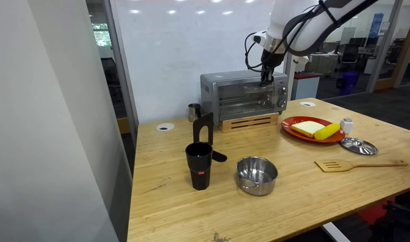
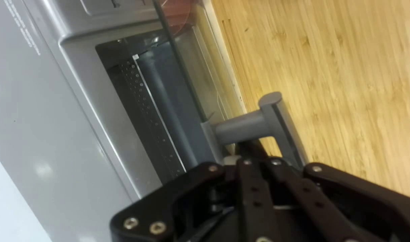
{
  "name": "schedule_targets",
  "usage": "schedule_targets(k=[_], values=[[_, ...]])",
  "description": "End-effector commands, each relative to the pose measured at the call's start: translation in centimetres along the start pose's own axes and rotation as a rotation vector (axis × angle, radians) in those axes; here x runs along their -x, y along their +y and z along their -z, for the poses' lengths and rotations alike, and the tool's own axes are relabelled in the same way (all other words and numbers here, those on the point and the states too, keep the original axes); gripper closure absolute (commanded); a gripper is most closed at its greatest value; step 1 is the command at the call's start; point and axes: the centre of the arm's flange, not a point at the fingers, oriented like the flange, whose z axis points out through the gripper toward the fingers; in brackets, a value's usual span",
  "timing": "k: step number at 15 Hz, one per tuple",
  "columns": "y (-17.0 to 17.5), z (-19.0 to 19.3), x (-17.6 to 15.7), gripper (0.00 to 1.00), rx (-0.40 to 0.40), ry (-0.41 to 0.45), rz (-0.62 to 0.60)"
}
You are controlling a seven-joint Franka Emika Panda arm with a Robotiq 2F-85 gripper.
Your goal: Move the silver pot and the red plate away from the microwave, and close the microwave door.
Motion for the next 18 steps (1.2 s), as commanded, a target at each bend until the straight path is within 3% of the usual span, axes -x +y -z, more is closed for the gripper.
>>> schedule_targets(k=[1, 18], values=[[4.4, -1.3, 0.0, 1.0, -0.035, -0.049, -0.006], [14.0, -3.7, -0.8, 1.0, -0.168, -0.119, -0.074]])
